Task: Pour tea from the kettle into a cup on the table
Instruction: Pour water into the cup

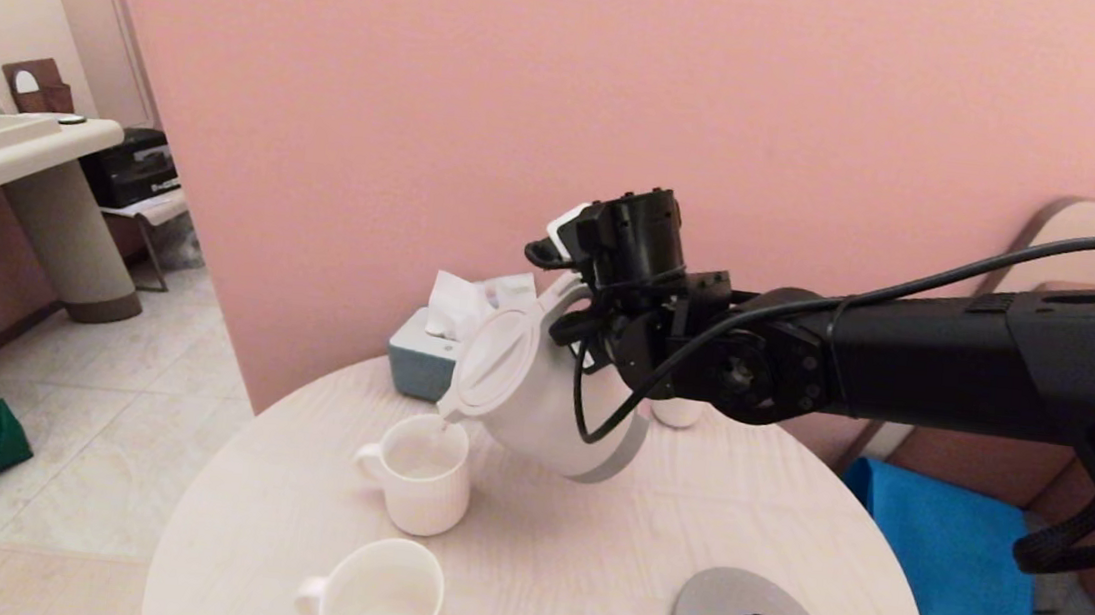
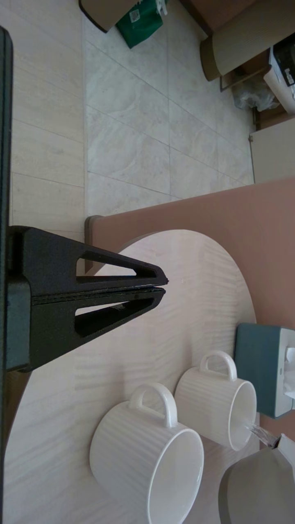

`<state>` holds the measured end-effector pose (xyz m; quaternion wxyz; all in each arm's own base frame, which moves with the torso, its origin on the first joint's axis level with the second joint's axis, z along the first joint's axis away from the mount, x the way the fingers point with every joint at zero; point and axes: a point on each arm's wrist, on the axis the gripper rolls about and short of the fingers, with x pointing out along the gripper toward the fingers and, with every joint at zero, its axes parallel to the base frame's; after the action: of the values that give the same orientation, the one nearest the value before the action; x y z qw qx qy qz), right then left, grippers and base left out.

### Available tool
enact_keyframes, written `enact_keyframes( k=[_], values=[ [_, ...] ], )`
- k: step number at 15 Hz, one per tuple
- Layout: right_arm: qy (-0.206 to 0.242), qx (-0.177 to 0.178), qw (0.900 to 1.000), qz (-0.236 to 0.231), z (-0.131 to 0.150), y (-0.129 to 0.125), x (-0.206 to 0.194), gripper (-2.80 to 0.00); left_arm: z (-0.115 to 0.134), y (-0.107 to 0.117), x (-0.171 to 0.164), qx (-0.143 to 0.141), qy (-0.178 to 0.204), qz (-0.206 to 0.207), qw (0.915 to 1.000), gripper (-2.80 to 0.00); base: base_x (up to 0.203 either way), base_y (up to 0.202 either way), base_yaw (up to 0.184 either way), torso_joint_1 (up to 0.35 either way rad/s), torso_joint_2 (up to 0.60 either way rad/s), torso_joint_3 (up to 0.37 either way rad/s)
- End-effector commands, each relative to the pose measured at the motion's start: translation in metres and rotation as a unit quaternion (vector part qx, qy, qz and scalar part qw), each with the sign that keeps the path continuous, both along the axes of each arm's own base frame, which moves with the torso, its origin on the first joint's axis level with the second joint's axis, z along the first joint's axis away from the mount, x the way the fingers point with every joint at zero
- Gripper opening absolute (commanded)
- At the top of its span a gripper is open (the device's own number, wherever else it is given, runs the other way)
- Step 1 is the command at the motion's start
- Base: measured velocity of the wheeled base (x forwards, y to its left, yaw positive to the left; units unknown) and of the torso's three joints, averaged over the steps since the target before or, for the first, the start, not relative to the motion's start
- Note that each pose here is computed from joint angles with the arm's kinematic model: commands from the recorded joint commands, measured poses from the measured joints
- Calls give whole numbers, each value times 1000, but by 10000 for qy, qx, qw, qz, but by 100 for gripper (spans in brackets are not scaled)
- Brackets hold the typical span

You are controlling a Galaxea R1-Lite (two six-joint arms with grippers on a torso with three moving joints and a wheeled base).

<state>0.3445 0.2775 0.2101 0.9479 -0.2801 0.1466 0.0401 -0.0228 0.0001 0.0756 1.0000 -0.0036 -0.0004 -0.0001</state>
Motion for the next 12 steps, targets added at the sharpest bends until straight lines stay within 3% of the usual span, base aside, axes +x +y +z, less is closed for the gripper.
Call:
enact_keyframes(
  k=[1, 12],
  values=[
    [-22, -33, 10000, 2, 1, 1, 0, -280, 0, 0, 0, -2, -3, 1, 10000, -280, 0, 0, 0, 0, 0, 0],
    [-33, -100, 9999, 1, 2, 0, 0, -280, 0, 0, 0, -2, -3, 1, 10000, -280, 0, 0, 0, 0, 0, 0]
  ],
)
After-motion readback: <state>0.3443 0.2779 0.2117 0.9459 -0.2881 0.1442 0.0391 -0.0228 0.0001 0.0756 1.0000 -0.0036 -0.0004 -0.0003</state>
